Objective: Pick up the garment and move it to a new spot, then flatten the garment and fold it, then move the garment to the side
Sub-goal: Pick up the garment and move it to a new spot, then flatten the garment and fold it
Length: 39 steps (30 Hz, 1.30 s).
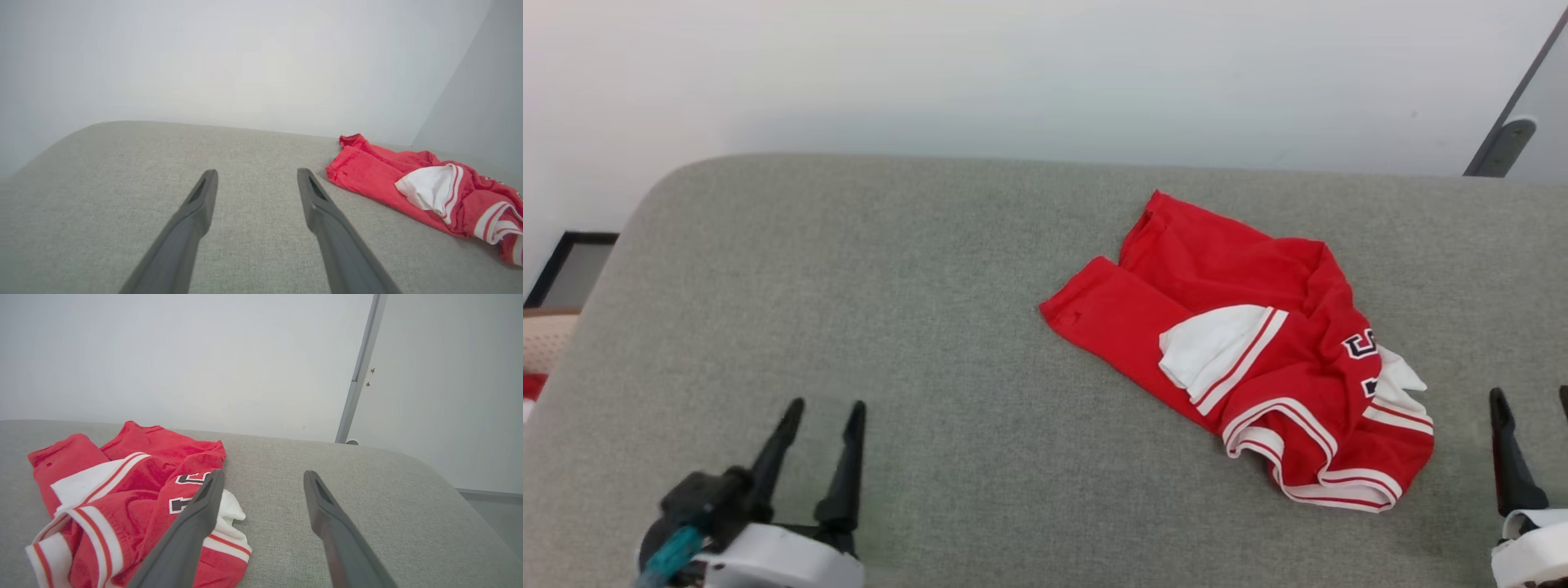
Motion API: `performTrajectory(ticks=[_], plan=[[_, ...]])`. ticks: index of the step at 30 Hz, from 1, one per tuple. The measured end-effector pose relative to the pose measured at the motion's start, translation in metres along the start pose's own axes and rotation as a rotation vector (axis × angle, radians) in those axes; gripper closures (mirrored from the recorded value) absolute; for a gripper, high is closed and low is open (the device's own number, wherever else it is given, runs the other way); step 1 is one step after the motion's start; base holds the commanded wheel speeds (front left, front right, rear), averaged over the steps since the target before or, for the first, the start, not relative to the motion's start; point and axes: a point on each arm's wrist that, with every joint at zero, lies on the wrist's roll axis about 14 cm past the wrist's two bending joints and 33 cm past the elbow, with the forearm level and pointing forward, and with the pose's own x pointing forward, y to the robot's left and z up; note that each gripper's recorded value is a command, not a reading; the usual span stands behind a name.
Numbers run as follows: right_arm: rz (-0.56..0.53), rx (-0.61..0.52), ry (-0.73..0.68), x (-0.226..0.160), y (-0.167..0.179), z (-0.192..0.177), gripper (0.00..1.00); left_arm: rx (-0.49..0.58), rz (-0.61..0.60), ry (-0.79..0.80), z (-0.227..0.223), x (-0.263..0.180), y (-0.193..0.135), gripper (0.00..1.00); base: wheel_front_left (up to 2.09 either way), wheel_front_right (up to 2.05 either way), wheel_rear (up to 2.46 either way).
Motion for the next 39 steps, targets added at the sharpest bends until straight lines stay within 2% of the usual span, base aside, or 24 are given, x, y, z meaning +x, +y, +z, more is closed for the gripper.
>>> performTrajectory(ticks=[3, 8, 18, 22, 26, 30, 34, 39], plan=[[-0.019, 0.007, -0.042, -0.005, -0.004, 0.013, 0.0, 0.03, 0.012, -0.059, 0.015, -0.006, 0.002, 0.0, 0.0, 0.0, 0.0], [-0.025, 0.017, -0.045, -0.014, -0.002, 0.014, 0.0, 0.06, 0.002, -0.048, 0.009, -0.008, -0.005, 0.0, 0.0, 0.0, 0.0], [-0.007, 0.007, -0.02, -0.014, 0.0, 0.007, 0.0, 0.05, 0.007, -0.059, 0.008, -0.005, -0.011, 0.0, 0.0, 0.0, 0.0], [0.037, -0.025, 0.034, -0.004, 0.004, 0.003, 0.0, 0.032, 0.001, -0.056, 0.005, -0.003, -0.017, 0.0, 0.0, 0.0, 0.0], [0.049, -0.003, 0.207, 0.014, -0.005, -0.016, 0.0, 0.008, -0.001, -0.031, -0.005, 0.0, -0.021, 0.0, 0.0, 0.0, 0.0], [0.092, -0.049, 0.376, 0.038, -0.013, -0.025, 0.0, -0.008, -0.017, 0.002, -0.018, 0.009, -0.028, 0.0, 0.0, 0.0, 0.0], [0.172, -0.02, 0.607, 0.048, 0.001, -0.052, 0.0, -0.019, -0.02, 0.018, -0.025, 0.021, -0.031, 0.0, 0.0, 0.0, 0.0], [0.266, -0.079, 0.81, 0.052, 0.007, -0.071, 0.0, -0.035, -0.018, 0.046, -0.037, 0.031, -0.033, 0.0, 0.0, 0.0, 0.0]])
